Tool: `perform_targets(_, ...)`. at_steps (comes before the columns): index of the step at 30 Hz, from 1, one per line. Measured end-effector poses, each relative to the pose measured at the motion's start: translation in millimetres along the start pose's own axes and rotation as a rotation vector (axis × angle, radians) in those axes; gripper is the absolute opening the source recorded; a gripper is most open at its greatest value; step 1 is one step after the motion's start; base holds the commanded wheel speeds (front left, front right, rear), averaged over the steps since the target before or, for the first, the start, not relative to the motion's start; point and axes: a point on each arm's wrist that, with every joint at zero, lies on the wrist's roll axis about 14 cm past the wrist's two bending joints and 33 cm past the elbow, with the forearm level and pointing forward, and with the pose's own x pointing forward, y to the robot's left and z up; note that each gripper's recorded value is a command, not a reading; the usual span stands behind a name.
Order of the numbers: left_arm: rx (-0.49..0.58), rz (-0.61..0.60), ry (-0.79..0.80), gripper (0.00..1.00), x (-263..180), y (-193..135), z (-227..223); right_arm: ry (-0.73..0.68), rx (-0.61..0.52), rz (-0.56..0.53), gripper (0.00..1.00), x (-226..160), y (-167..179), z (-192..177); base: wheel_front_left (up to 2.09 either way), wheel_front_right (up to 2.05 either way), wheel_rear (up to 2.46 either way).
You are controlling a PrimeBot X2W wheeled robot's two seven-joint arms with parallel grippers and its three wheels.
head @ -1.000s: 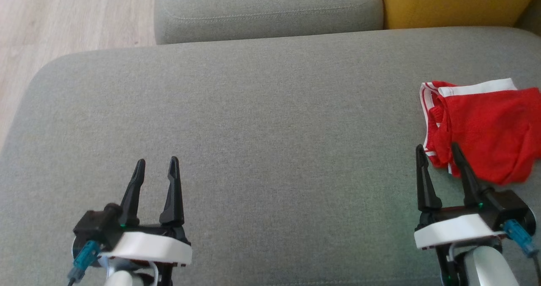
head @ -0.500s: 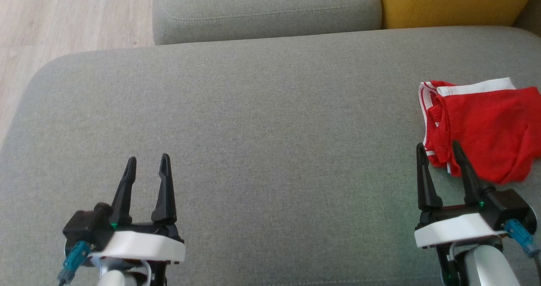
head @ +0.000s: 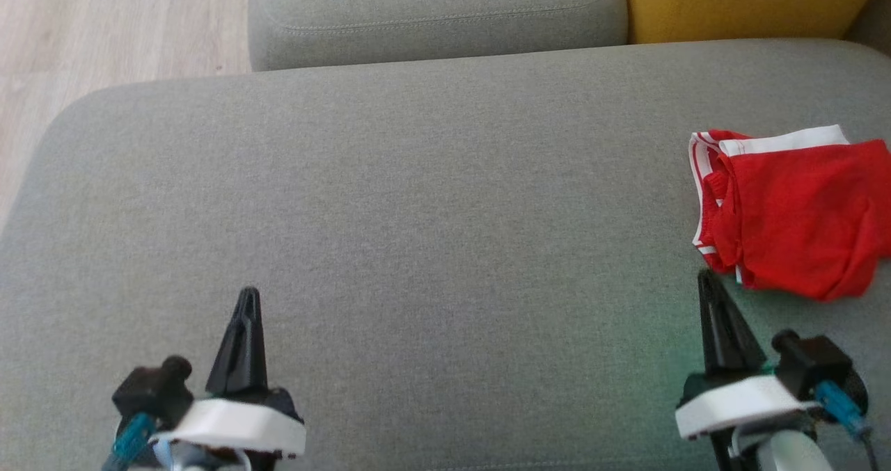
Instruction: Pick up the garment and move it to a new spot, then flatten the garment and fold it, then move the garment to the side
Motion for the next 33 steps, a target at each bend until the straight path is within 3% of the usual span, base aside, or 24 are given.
perform_targets(33, -0.342, 0.094, 0.090, 0.00, -2.5, 21.1, -18.3, 0.024, 0.400, -0.101, 0.00, -2.7, -16.5, -6.5, 0.00, 0.00, 0.00)
